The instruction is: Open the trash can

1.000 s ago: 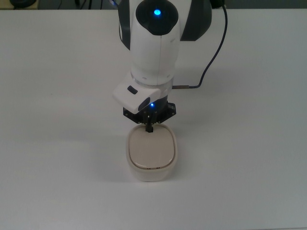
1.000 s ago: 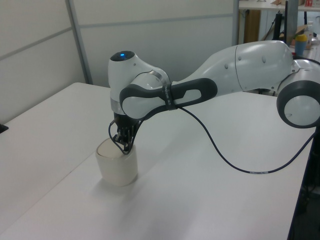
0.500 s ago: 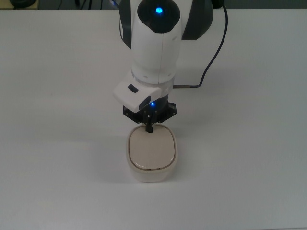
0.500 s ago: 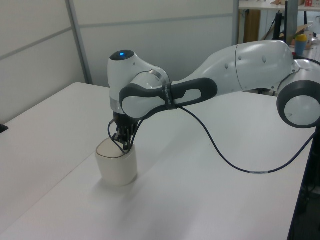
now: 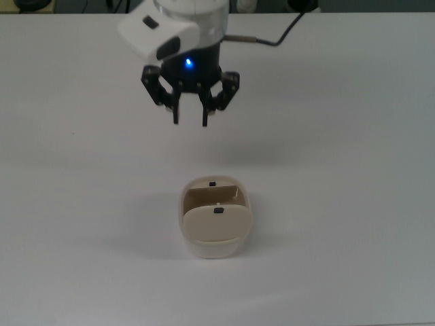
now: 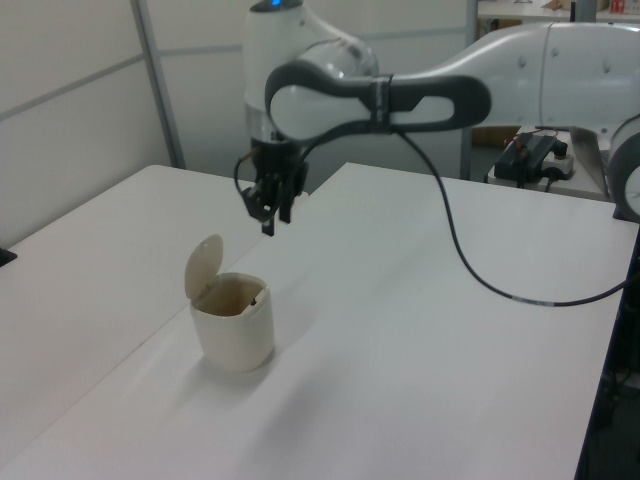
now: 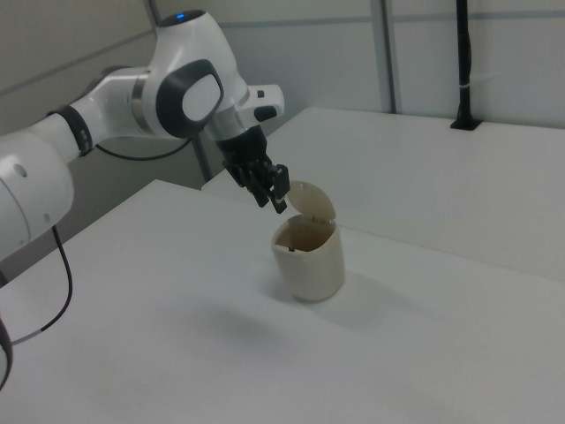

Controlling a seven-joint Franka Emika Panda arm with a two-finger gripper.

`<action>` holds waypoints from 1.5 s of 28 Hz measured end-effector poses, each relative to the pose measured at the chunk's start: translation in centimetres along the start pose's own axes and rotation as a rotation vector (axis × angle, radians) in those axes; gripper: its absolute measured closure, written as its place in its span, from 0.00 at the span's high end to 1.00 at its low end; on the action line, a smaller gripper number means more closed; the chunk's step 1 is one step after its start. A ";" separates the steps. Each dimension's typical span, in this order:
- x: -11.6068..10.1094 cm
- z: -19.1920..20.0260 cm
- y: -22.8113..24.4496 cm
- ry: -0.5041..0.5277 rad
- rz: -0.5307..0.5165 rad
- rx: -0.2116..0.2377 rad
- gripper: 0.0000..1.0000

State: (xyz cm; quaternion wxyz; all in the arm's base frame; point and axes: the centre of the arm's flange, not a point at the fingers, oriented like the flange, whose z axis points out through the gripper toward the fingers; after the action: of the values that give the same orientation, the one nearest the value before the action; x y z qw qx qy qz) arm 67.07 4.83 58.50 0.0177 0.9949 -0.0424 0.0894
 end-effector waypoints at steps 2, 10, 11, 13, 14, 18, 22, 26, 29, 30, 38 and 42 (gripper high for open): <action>-0.6 -0.9 0.4 -0.021 0.004 -0.006 0.56; -2.3 -2.0 1.8 -0.114 -0.030 -0.029 0.86; -2.5 -2.1 2.0 -0.126 -0.037 -0.031 0.90; -2.8 -2.4 2.6 -0.142 -0.048 -0.036 0.97; -3.0 -2.6 3.0 -0.148 -0.053 -0.038 1.00; -3.4 -3.2 3.7 -0.158 -0.056 -0.042 1.00; -3.5 -3.4 3.7 -0.158 -0.060 -0.042 1.00; -3.5 -3.3 3.7 -0.162 -0.060 -0.042 1.00; -3.5 -3.2 3.7 -0.163 -0.061 -0.043 1.00; -3.5 -3.2 3.7 -0.164 -0.061 -0.043 1.00; -3.6 -2.8 3.7 -0.172 -0.062 -0.043 1.00; -3.6 -2.7 3.7 -0.174 -0.062 -0.043 1.00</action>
State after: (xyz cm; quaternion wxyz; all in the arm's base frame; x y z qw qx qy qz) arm 62.71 1.54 60.64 0.0383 0.9992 -0.0149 0.0012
